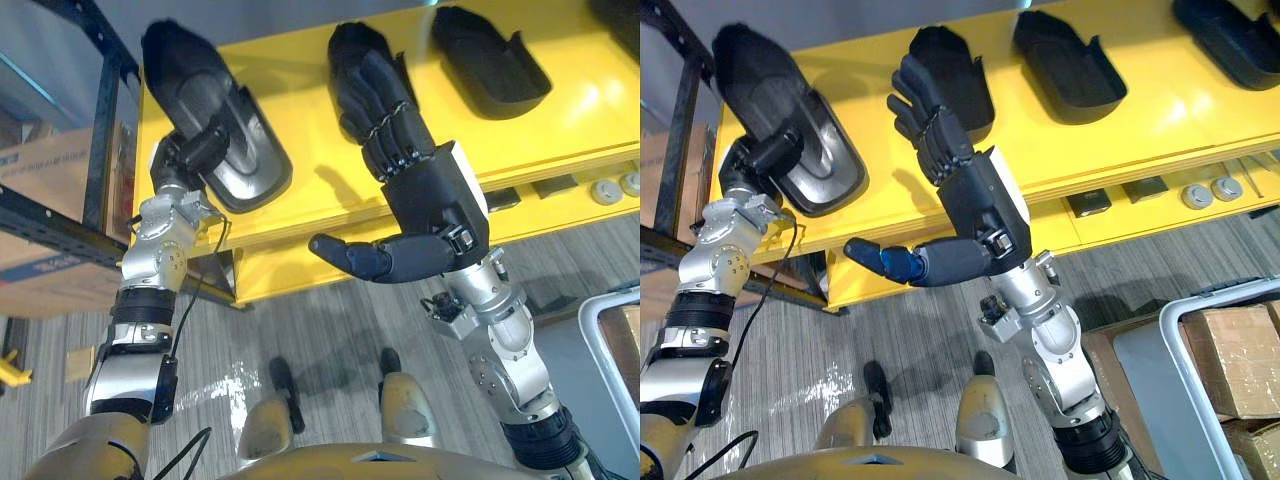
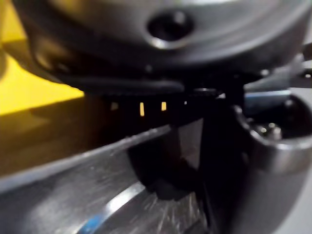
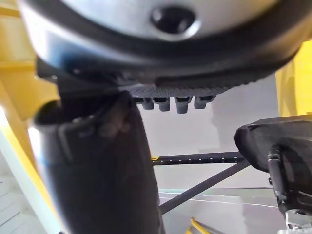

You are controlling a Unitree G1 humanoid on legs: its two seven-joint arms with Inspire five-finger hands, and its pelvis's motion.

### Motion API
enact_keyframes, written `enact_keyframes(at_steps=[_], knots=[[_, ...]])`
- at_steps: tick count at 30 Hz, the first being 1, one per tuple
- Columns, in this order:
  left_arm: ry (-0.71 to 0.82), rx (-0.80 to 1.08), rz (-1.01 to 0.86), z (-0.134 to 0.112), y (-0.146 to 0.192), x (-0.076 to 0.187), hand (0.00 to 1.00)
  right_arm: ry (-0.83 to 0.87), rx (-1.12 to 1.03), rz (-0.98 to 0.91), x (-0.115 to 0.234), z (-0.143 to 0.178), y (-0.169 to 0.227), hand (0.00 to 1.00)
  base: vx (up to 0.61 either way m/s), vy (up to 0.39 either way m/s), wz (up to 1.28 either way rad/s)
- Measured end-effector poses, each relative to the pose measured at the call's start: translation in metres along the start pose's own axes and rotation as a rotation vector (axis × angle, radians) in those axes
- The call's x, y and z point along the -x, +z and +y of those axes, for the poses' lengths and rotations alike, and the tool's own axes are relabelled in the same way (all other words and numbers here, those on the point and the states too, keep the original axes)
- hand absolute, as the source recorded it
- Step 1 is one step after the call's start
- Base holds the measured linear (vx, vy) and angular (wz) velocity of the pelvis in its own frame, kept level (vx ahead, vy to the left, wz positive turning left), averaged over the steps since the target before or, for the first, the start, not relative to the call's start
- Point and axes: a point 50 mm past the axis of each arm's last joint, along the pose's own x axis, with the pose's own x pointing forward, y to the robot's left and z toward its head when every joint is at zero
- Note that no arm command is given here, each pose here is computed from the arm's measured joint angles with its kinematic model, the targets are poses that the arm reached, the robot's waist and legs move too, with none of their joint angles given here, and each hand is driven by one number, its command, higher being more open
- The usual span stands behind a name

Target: Walk over and take three plastic housings, then place them on the shelf

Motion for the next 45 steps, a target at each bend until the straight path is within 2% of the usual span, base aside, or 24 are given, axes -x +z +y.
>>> enact_keyframes(at_steps=[11,18,25,30,32,38,42,44,45], knots=[[-0.039,-0.191,-0.050,-0.019,0.013,-0.007,1.00,-0.030,-0.018,0.005,-0.003,0.002,-0.002,1.00,-0.01,0.003,0.01],[0.007,-0.298,-0.061,-0.010,0.019,-0.011,1.00,-0.037,-0.040,0.040,0.005,0.005,-0.006,1.00,0.01,0.003,-0.05],[0.239,-0.398,-0.034,0.015,0.023,-0.017,1.00,-0.036,-0.093,0.109,0.020,0.015,-0.015,1.00,-0.01,0.007,-0.15],[0.415,-0.395,-0.097,0.027,0.047,-0.023,1.00,-0.062,-0.128,0.173,0.035,0.019,-0.022,1.00,0.01,-0.003,-0.08],[0.460,-0.396,-0.122,0.035,0.057,-0.022,1.00,-0.065,-0.150,0.184,0.038,0.022,-0.024,1.00,0.02,0.000,-0.08],[0.496,-0.419,-0.152,0.033,0.062,-0.023,1.00,-0.092,-0.196,0.236,0.050,0.027,-0.030,1.00,0.01,0.000,-0.01],[0.497,-0.383,-0.343,0.017,0.079,-0.019,1.00,-0.128,-0.159,0.241,0.059,0.029,-0.029,1.00,0.03,0.000,-0.02],[0.412,-0.329,-0.515,-0.002,0.099,-0.006,1.00,-0.133,-0.096,0.231,0.061,0.026,-0.029,1.00,0.01,0.001,0.03],[0.329,-0.300,-0.621,-0.013,0.105,0.010,1.00,-0.140,-0.044,0.234,0.062,0.024,-0.028,1.00,0.03,0.002,0.11]])
